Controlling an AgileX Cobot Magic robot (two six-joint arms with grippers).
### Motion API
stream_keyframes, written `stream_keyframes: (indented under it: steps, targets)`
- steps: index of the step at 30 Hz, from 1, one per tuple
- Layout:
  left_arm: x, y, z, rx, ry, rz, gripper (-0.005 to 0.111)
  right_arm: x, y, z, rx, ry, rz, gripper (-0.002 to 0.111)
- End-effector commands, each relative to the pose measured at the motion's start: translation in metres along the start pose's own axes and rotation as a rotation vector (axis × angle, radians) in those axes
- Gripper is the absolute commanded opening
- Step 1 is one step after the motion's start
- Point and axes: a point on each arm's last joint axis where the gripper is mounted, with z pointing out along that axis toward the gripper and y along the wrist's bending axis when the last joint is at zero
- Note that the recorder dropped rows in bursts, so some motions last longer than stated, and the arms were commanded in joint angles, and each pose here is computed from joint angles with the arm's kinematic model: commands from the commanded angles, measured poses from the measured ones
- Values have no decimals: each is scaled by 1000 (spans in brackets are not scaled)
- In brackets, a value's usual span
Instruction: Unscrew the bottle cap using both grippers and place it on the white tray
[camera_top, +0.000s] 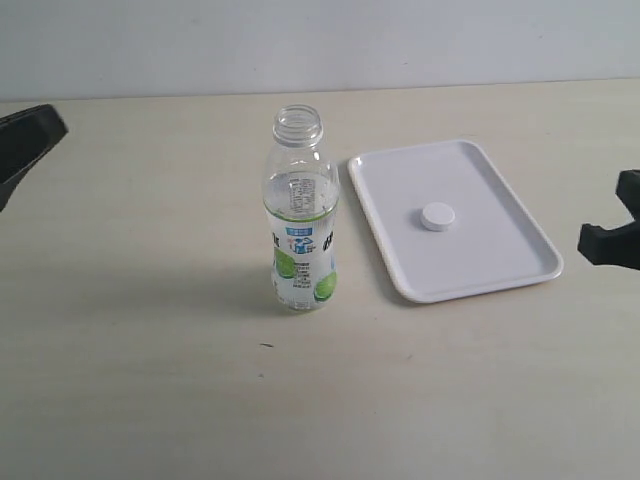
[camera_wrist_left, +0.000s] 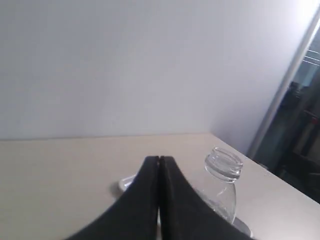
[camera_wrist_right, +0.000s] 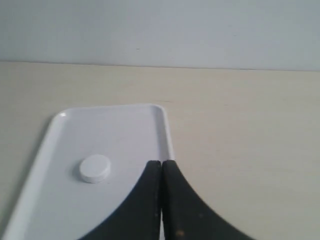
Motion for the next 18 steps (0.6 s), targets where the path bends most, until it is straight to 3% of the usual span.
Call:
stream_keyframes:
  steps: [1,3,6,14,18]
  targets:
    - [11,-16,-41,-166,-103,60,0,8,-12,-7,112,-64,-2,0]
    - [8,-22,-53,-200,-170,124,0,10,-12,-8,107,-72,6,0]
    - [13,-24,-60,-271,-76,183,0,12,-11,-8,93,-57,12,0]
    - [-8,-37,-80,-334,-277,194,0,13,-10,-8,83,-50,15,0]
    - [-6,-35,-85,-397,-258,184,0,13,-10,-8,83,-50,15,0]
